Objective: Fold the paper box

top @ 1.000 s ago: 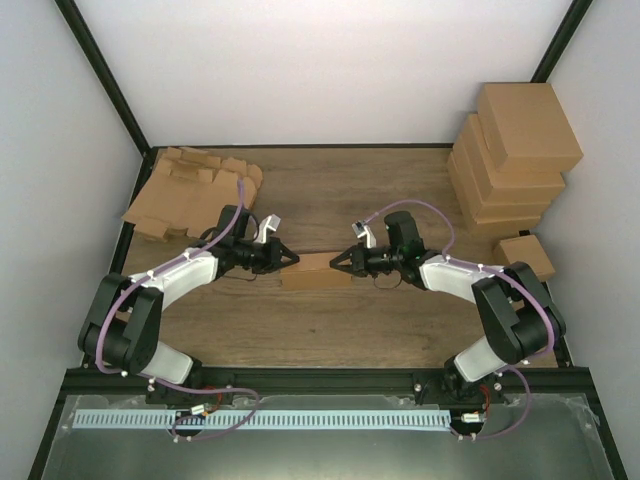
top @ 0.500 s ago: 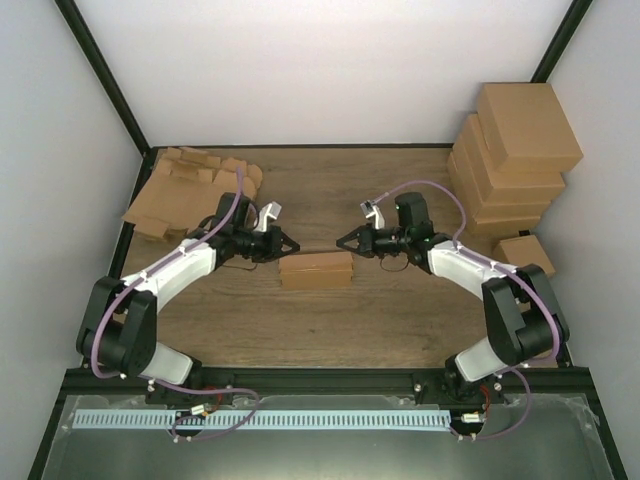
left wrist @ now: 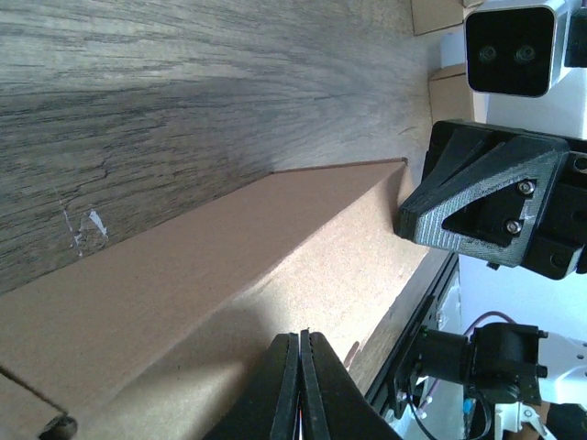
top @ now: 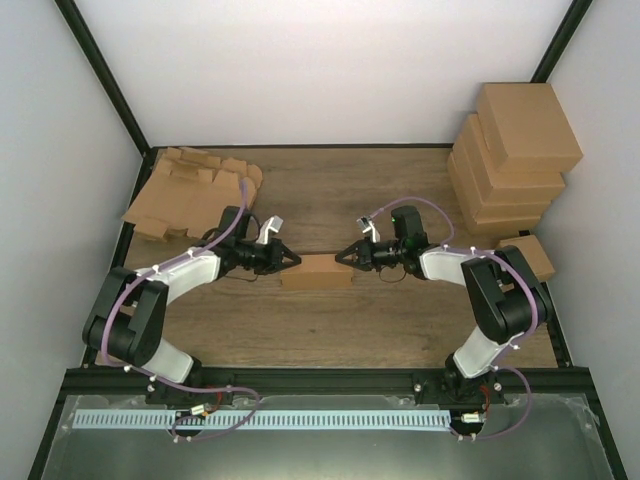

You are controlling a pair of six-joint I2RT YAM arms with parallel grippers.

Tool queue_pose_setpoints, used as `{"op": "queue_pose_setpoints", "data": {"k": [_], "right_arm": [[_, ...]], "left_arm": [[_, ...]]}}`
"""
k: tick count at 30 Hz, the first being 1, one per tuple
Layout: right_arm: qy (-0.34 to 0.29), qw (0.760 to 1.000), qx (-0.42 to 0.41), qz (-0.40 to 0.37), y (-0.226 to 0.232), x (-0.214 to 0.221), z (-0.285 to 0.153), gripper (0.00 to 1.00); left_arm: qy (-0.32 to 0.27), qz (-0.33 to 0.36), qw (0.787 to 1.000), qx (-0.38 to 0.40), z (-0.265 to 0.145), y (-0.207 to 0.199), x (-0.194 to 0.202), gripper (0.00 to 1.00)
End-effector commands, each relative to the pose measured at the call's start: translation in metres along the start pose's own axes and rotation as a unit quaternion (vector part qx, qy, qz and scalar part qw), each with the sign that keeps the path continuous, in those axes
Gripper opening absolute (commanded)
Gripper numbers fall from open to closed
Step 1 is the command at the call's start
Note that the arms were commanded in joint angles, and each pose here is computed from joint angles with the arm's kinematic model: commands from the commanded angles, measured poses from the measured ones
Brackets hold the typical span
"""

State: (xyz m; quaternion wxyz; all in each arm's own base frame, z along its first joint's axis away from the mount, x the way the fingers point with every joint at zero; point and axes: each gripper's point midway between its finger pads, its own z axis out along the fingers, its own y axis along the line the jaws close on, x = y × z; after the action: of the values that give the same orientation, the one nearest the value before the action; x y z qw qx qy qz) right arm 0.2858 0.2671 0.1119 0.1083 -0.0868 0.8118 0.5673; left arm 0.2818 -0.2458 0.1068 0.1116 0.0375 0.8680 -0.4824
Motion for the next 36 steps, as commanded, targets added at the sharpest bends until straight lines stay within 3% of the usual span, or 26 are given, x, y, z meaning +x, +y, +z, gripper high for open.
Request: {"op": "queue_pose_setpoints", "data": {"k": [1,8,18,22,32,36], "right_arm": [[-0.003,1.000,0.004,-0.010,0.008,-0.006,-0.003,0.01],[0.001,0.999,-0.027,-0.041,0.038,-0.009,-0.011,0.01],[0.027,0.999,-0.024,0.002,-0.014,0.020,0.006,0.01],[0.032,0.999,-0.035,0.001,-0.016,0.021,0.008,0.01],[0.020,0.997,-0.055,-0.051,0.037,-0.005,-0.006,0.01],[0.024,0.997,-0.057,-0.054,0.036,-0.003,-0.006,0.01]], "left_arm": [[0.005,0.000,0.999,-0.032,-0.002,0.006,-0.001,0.04],[-0.018,0.024,0.999,-0.015,-0.020,-0.018,-0.011,0.04],[-0.007,-0.016,1.000,0.014,-0.003,0.033,0.022,0.04],[0.003,-0.029,0.999,0.023,0.004,0.041,0.028,0.04],[-0.024,0.032,0.999,0.037,-0.027,-0.017,0.001,0.04],[-0.021,0.028,0.999,0.039,-0.028,-0.015,0.009,0.04]]}}
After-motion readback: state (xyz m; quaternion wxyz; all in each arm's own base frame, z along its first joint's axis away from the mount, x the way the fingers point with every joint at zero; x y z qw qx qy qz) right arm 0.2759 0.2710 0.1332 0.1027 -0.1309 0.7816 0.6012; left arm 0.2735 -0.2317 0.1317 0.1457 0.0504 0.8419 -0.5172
